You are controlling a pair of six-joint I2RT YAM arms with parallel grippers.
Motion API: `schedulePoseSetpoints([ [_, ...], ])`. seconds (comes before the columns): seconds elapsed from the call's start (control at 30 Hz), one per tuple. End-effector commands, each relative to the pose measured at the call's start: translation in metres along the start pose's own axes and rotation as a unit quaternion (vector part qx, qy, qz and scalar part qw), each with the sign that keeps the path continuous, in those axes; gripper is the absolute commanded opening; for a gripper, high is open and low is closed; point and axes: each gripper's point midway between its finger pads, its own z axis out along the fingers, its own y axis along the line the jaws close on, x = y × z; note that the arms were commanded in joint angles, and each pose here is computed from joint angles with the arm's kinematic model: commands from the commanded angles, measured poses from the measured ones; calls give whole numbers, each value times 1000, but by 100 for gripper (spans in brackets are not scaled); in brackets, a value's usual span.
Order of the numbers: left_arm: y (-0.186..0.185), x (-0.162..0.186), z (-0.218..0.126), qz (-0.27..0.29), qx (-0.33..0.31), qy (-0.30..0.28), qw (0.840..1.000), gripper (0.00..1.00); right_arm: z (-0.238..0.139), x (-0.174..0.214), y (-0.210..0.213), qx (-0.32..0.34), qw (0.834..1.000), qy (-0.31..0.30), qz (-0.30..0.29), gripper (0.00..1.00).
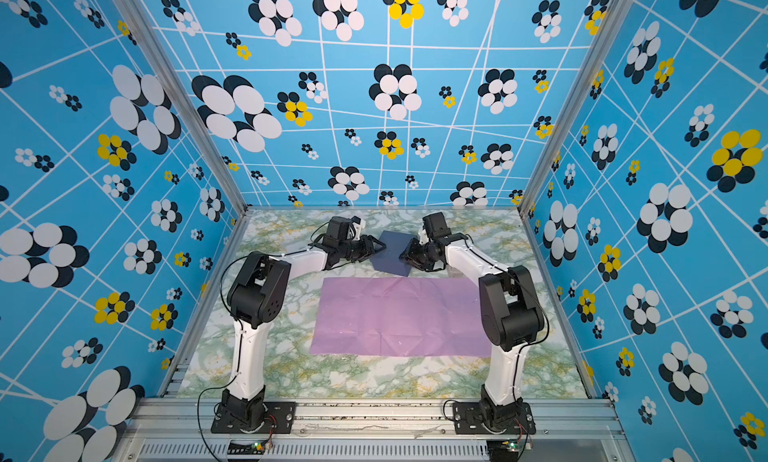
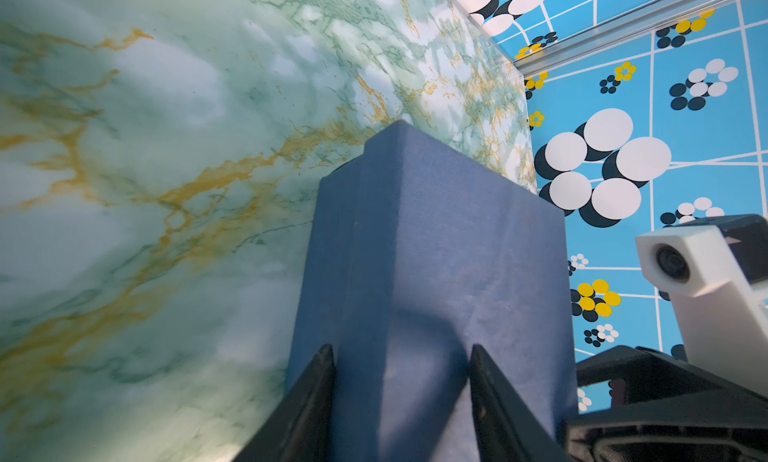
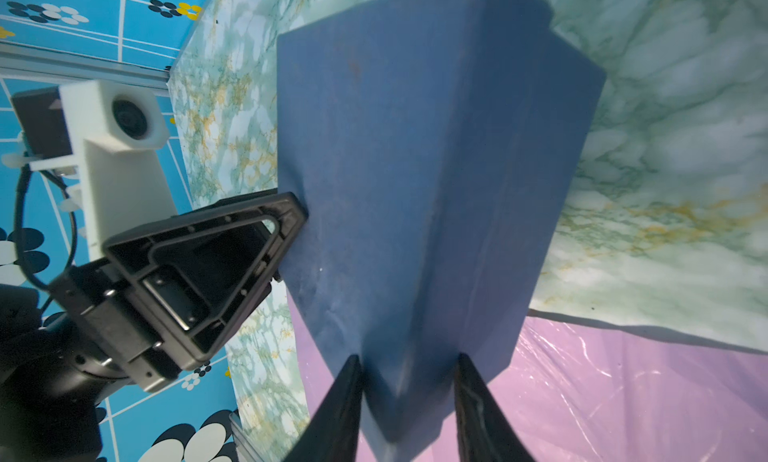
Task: Wrap the gift box in paper
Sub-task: 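Lift the blue box with both grippers and set it onto the purple paper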
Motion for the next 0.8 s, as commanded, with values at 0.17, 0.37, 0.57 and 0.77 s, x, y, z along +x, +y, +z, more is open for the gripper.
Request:
schedulePoseSetpoints([
  [0.17,-65,41,-1,30,86,68,993,52,-15,20,30,-33,999,-19,-20,38],
  [0.37,-50,44,-1,51,53,71,995,56,-16,37,9,-14,1000,-18,-3,51],
  [0.57,-44,26,-6,69,43,57,995,68,-56,39,-7,-1,999,-52,10,66],
  [0.77,-50,4,2,98,42,56,993,73,-86,63,-65,23,996,-60,67,66],
])
